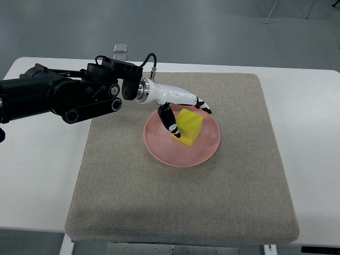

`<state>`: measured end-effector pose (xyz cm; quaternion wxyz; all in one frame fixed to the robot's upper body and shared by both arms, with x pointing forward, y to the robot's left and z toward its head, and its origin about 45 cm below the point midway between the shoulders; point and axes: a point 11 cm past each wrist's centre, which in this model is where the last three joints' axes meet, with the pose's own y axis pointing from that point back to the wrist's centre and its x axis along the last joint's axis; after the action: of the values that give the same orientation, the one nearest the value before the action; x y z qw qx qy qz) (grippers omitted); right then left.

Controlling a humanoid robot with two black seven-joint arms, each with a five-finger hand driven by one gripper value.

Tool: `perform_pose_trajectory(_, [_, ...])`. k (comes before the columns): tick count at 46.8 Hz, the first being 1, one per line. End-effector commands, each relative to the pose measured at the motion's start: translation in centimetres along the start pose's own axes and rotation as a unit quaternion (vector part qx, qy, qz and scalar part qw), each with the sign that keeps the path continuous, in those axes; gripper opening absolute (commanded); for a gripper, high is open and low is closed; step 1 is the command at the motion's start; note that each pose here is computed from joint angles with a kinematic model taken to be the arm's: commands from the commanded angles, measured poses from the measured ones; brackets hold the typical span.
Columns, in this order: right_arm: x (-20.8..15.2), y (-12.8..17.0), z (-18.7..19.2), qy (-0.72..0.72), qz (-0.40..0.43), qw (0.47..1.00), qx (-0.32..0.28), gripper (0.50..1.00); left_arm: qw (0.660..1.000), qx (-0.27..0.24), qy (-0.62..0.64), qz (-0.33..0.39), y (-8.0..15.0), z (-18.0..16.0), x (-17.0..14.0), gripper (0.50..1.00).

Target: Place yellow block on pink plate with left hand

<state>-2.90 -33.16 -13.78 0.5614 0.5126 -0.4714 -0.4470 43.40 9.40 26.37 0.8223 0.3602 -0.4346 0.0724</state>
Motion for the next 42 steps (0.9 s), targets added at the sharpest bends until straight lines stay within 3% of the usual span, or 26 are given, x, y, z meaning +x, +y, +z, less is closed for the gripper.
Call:
perform_pose_trajectory(1, [0.0,0.0,0.0,0.000,0.000,1.000,0.000,0.924,1.000,0.003,0.003,0.008,0.4,-0.3,0.6,0.951])
perform_pose_trajectory(25, [0.0,0.0,0.0,0.000,0.000,1.000,0.000,0.924,0.996,0.059,0.021,0.067,5.1,-4.9,3.9,0.958])
perform_pose_trajectory(42, [0.0,0.0,0.0,0.000,0.000,1.000,0.000,0.924,0.960,0.172,0.119,0.187,10.1,-14.1,6.0,0.966])
